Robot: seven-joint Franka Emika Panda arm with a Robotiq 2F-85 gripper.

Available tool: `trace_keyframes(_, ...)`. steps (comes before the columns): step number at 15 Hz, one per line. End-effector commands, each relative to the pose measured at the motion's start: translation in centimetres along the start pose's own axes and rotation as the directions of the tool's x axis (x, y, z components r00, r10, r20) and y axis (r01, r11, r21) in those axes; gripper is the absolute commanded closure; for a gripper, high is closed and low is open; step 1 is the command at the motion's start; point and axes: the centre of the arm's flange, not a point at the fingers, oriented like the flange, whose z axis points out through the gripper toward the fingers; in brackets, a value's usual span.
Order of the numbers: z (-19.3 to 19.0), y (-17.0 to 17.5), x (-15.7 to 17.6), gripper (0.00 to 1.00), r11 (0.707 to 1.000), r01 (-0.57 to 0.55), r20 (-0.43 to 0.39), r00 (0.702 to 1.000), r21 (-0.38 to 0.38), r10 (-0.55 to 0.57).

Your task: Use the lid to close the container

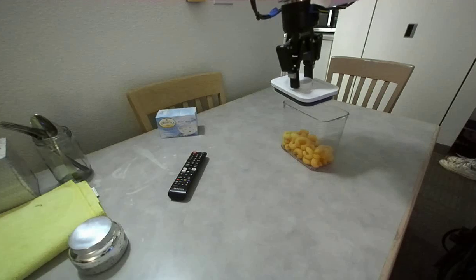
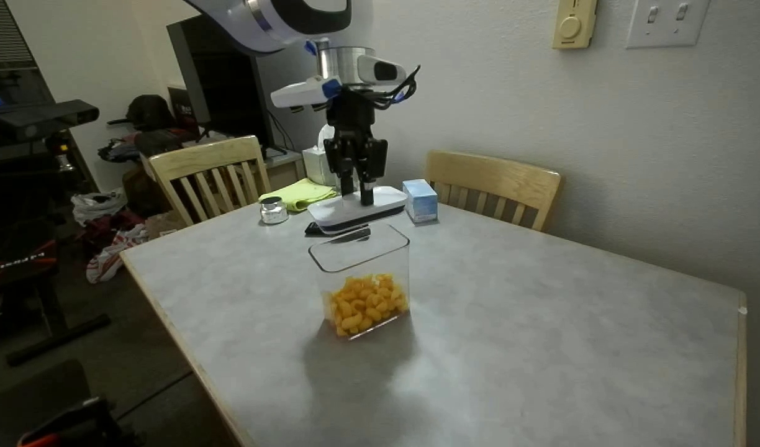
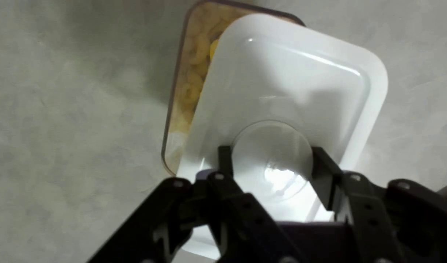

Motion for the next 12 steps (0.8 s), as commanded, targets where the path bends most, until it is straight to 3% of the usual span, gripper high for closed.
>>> trace_keyframes(1, 1.2, 2.0, -2.7, 0.71, 0.997, 0.056, -0.080, 0.995, 0.047, -0.052)
trace_keyframes(6, 3.6, 2.6, -2.7, 0.71, 0.987, 0.131, -0.173, 0.978, 0.092, -0.114)
trace_keyframes(12, 3.3, 2.7, -3.5, 0.71, 0.987, 0.133, -0.189, 0.975, 0.088, -0.115)
